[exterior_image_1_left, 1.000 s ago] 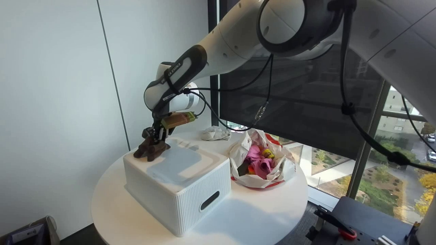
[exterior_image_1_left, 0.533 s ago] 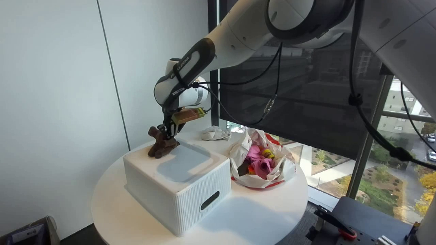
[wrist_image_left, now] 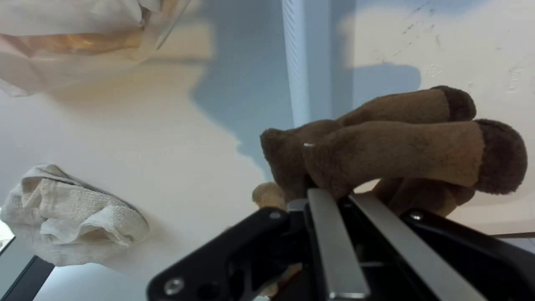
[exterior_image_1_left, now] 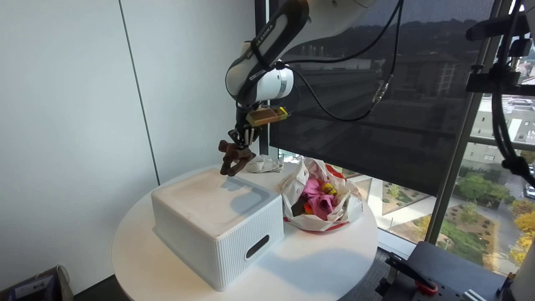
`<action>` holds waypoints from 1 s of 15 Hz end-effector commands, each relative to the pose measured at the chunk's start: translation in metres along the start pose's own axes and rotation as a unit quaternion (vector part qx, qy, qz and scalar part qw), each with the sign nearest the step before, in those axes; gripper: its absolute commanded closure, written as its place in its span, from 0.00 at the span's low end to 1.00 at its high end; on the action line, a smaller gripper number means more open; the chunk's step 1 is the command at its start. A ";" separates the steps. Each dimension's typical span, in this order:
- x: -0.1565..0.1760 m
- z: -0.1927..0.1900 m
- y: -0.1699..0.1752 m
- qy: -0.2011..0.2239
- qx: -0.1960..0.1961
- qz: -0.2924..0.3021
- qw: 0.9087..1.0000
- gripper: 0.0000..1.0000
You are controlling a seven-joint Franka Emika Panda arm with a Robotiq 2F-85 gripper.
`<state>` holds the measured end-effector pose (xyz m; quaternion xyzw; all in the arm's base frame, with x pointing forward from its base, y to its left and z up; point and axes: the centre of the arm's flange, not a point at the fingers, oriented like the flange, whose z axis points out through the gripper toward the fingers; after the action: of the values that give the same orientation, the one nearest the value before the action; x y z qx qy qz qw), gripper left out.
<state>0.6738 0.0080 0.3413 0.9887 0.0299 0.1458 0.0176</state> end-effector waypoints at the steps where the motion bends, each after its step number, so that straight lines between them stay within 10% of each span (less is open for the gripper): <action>1: -0.065 -0.055 0.041 0.000 -0.034 0.040 0.999 0.93; 8: -0.172 -0.082 0.131 -0.047 -0.090 0.137 0.985 0.93; 15: -0.224 -0.008 0.170 -0.117 -0.094 0.180 0.972 0.93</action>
<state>0.4671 -0.1747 0.3194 0.9834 -0.1572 0.0368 0.0834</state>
